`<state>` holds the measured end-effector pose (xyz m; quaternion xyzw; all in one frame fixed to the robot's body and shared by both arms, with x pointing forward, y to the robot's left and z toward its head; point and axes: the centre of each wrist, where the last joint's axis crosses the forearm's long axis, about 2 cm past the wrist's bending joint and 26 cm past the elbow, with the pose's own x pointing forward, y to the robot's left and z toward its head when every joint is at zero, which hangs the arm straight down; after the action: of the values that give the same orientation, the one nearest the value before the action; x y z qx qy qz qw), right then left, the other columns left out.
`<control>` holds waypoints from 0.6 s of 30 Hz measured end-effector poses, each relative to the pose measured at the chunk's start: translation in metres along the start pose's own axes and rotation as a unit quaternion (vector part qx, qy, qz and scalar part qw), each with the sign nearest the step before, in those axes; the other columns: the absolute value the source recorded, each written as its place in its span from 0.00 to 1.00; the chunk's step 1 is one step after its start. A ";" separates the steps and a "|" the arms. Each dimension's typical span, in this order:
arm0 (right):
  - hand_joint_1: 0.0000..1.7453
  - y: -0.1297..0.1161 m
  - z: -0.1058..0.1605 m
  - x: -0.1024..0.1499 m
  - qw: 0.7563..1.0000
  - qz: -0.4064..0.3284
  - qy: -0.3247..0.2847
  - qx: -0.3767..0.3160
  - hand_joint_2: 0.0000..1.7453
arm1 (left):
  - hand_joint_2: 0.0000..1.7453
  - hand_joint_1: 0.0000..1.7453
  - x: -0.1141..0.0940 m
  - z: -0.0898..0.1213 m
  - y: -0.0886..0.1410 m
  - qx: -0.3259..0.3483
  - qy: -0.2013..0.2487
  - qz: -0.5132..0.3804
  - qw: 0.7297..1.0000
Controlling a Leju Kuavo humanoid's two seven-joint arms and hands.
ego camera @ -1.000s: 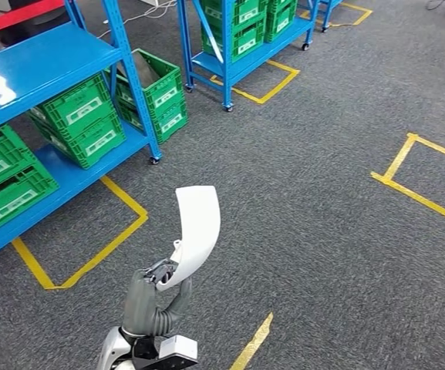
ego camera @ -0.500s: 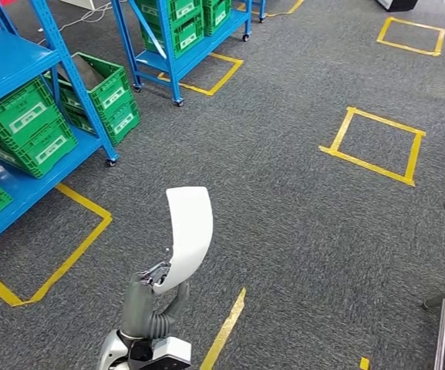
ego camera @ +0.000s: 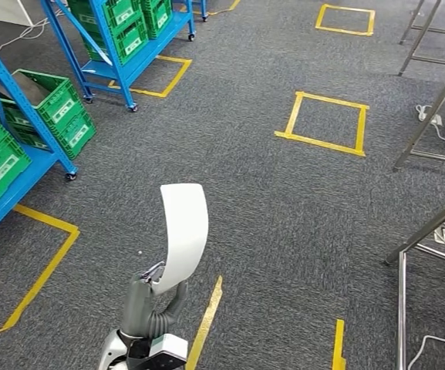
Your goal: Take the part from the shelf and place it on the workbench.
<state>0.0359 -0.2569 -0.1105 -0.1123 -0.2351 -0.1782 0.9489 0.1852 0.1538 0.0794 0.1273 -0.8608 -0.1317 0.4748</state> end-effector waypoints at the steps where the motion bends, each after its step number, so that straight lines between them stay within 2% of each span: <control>1: 0.00 0.000 0.000 -0.001 1.000 0.000 0.001 0.000 1.00 | 1.00 1.00 0.000 0.000 0.000 -0.001 0.000 0.000 1.000; 18: 0.00 -0.001 0.001 -0.003 1.000 0.005 0.003 0.000 1.00 | 1.00 1.00 -0.001 -0.001 0.002 0.006 0.006 -0.003 1.000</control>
<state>0.0327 -0.2564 -0.1108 -0.1135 -0.2318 -0.1735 0.9504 0.1861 0.1559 0.0793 0.1333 -0.8586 -0.1268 0.4785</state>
